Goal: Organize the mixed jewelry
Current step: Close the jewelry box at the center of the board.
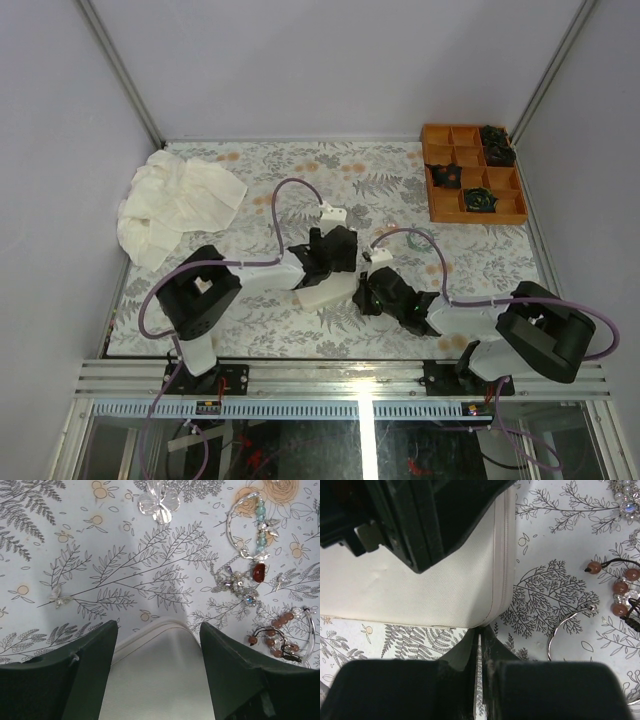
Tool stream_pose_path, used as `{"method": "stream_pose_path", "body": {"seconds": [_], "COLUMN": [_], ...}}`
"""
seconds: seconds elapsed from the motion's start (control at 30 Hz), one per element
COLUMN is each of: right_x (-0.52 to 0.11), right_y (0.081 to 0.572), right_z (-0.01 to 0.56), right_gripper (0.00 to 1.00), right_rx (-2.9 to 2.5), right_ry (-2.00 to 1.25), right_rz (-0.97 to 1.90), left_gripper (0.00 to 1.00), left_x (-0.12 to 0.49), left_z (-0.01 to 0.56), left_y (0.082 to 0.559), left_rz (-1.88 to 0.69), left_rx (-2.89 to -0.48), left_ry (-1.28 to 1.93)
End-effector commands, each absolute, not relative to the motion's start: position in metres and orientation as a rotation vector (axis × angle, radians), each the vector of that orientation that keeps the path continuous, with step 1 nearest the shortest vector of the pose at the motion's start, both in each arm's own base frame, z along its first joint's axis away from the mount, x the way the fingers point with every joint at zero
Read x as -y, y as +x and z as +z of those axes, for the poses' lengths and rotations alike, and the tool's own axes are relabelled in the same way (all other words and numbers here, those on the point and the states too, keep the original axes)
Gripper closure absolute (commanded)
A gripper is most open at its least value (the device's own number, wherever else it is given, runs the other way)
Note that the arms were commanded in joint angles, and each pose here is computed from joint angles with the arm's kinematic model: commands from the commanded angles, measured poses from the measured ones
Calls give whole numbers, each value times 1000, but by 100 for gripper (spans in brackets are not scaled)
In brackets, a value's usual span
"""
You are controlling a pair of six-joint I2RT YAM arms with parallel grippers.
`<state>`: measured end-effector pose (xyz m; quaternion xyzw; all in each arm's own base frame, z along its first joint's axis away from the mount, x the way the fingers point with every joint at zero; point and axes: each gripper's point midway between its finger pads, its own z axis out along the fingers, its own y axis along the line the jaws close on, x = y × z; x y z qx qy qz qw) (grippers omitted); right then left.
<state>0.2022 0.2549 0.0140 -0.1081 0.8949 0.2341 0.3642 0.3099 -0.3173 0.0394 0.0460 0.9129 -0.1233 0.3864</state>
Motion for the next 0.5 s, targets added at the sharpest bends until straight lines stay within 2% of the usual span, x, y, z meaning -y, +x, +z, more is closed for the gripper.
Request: {"method": "stream_pose_path", "body": {"seconds": [0.0,0.07,0.3,0.47], "right_x": [-263,-263,-264,-261], "right_y": [216,218,220,218], "right_z": [18,18,17,15], "right_gripper": [100,100,100,100], "right_rx": [-2275,-2279,-2308,-2322], "right_ry": [-258,-247,-194,-178], "right_rz": [577,568,552,544], "left_gripper": [35,39,65,65], "left_x": [287,284,282,275], "left_z": [-12,-14,-14,-19], "left_y": [264,262,260,254], "left_rz": [-229,-234,-206,-192], "left_rx": [-2509,-2500,-2391,-2333], "left_ry": [138,109,25,-9]}}
